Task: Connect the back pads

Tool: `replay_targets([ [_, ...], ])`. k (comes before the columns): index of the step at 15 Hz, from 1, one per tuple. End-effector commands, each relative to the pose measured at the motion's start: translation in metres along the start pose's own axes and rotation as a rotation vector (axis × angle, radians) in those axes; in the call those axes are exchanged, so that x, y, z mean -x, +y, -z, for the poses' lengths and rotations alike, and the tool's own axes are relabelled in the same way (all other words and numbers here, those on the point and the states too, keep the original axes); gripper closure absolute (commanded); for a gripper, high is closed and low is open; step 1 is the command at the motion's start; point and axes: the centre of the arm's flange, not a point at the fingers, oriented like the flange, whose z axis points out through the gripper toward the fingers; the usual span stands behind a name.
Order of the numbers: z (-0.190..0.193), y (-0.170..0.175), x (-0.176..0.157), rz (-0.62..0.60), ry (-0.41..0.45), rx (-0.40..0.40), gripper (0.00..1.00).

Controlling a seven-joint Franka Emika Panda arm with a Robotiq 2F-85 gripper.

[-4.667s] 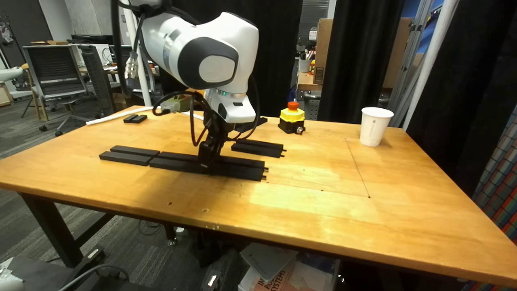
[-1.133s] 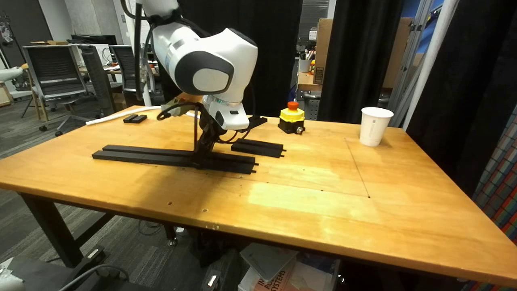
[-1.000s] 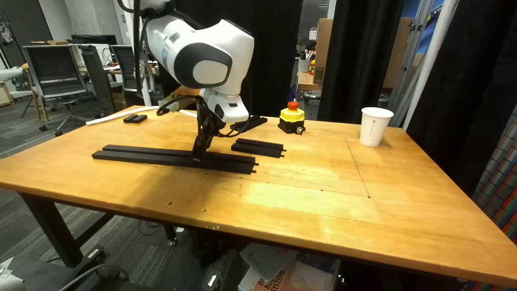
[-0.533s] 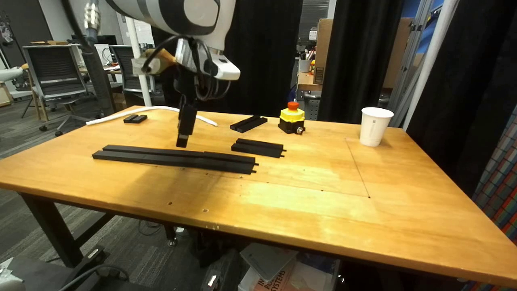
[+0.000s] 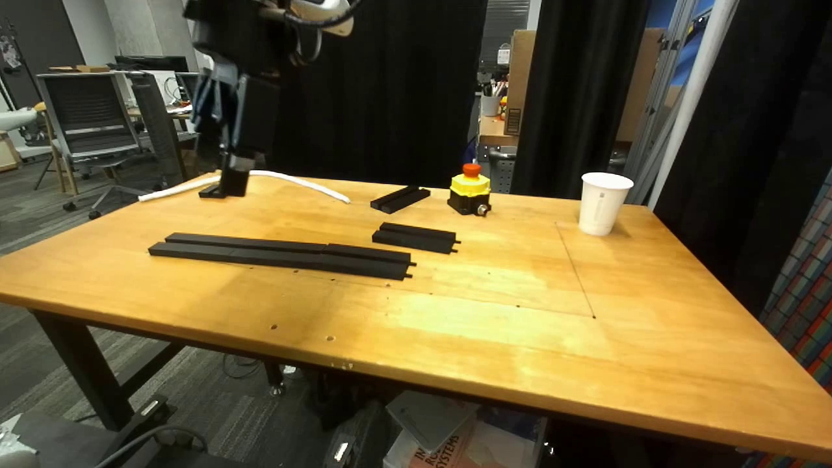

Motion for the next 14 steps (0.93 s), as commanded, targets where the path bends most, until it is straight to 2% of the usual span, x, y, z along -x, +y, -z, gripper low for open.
replay_targets([
  [1, 0.022, 0.030, 0.061, 0.187, 0.033, 0.057, 0.00],
  [6, 0.024, 0.045, 0.102, 0.401, 0.092, 0.137, 0.00],
  [10, 0.012, 0.060, 0.110, 0.487, 0.241, 0.196, 0.00],
  [12, 0.007, 0.070, 0.110, 0.527, 0.311, 0.201, 0.00],
  [14, 0.014, 0.076, 0.112, 0.513, 0.374, 0.155, 0.00],
])
